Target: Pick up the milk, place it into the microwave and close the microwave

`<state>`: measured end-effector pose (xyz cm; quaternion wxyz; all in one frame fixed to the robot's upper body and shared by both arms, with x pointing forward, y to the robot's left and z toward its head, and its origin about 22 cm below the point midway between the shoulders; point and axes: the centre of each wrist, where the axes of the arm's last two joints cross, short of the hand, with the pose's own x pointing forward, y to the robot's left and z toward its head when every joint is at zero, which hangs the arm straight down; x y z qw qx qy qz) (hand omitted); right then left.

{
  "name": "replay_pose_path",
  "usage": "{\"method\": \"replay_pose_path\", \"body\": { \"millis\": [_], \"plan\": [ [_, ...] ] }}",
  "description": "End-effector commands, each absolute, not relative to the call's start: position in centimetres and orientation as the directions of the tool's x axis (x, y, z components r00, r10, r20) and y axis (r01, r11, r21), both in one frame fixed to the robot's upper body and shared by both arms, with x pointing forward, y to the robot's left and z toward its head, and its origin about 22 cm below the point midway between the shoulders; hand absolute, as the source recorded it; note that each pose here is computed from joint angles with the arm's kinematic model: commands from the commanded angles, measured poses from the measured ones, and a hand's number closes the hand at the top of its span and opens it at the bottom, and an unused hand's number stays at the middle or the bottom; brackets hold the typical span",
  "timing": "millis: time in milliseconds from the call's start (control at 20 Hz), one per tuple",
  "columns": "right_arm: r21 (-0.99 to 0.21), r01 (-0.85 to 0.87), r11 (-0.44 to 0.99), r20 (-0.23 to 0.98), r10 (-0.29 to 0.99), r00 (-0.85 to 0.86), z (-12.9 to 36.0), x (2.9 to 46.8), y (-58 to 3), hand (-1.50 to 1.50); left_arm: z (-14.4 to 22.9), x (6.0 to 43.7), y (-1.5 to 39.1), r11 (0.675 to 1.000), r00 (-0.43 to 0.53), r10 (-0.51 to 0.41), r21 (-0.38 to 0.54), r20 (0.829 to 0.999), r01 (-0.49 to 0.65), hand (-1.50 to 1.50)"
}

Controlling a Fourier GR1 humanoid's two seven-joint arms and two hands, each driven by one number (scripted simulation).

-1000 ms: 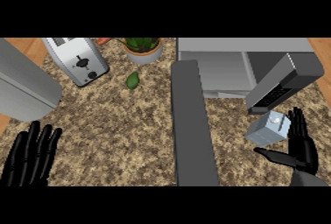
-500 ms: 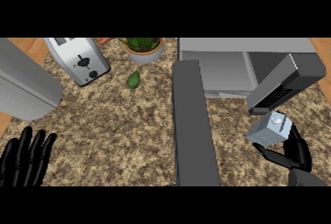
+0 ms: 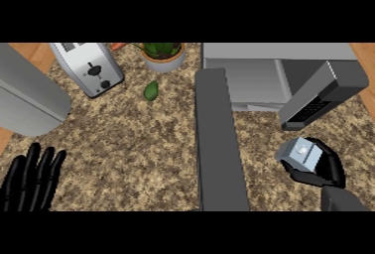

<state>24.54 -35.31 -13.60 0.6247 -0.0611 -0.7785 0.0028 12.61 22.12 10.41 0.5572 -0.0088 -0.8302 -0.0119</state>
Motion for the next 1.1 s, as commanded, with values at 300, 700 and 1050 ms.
{"method": "replay_pose_path", "body": {
  "millis": [300,700,1050],
  "plan": [
    [0.07,-0.092,0.993,0.935,-0.098,-0.342,-17.5,19.1,-29.7,1.5,10.4,11.5,23.0,1.0,-0.367,-0.007,0.01,0.93,0.007,-1.5],
    [-0.008,-0.094,0.996,0.938,-0.025,-0.346,-14.7,20.5,-26.2,1.5,9.6,12.2,24.5,1.0,-0.351,0.011,-0.014,0.936,-0.008,-1.5],
    [-0.084,-0.047,0.995,0.918,0.059,-0.393,-9.7,25.5,-23.0,1.5,10.7,12.3,23.5,1.0,-0.335,0.005,-0.005,0.942,-0.001,-1.5]
  ]
}}
